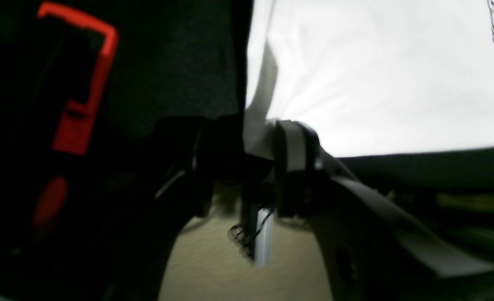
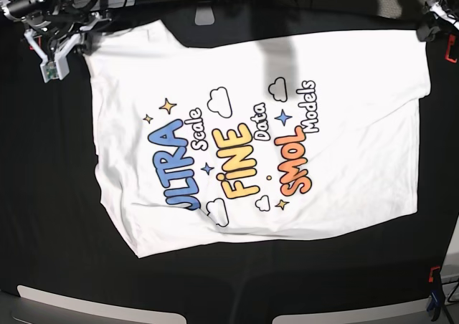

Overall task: Layout the t-shirt on the table in an organized manner, then fold the t-shirt properly
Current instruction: 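Hold the spread shirt by its edge with both grippers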

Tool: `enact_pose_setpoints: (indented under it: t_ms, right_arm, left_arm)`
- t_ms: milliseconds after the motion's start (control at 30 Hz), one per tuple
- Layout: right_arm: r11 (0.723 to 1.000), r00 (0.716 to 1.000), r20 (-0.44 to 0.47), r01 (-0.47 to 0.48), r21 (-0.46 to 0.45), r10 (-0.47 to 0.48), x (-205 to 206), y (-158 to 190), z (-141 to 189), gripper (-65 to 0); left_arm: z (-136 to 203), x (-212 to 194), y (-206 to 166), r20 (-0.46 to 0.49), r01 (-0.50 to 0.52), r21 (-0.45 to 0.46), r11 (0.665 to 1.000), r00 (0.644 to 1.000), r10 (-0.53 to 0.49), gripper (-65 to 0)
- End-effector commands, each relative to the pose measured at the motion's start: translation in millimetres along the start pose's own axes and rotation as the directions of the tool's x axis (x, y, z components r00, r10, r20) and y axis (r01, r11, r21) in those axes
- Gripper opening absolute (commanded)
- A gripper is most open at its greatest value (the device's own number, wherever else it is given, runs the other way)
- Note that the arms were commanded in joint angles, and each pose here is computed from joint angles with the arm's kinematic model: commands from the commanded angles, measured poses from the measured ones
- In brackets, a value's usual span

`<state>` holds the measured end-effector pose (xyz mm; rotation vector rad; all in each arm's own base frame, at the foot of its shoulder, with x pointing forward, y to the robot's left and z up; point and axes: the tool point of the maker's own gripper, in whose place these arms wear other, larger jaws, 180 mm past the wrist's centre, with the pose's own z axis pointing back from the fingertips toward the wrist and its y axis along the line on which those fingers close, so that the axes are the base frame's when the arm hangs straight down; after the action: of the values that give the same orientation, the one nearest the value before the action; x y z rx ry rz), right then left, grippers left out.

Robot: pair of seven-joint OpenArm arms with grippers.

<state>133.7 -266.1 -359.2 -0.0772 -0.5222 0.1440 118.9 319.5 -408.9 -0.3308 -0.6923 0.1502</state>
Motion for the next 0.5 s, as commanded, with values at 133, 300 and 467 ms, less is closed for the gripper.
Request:
enact_pose_setpoints:
  t_ms: [133, 300, 467]
  right_arm:
    - [1.000, 0.960, 0.277, -0.030, -0.006, 0.031, 64, -4, 13, -65.0]
    - [1.000, 0.927, 0.374, -0.016, 0.012, 0.010, 99, -3, 16, -42.3]
    - [0.997, 0.920, 0.390, 0.004, 0.082, -0.035, 110, 5, 16, -39.5]
  left_arm:
    - [21, 35, 18, 0.063, 0.090, 0.078, 0.993, 0.993, -0.095, -43.9]
    - [41, 64, 28, 0.137, 0.117, 0.140, 0.983, 0.981, -0.137, -43.8]
    - [45, 68, 30, 0.151, 0.118, 0.150, 0.982, 0.979, -0.141, -43.9]
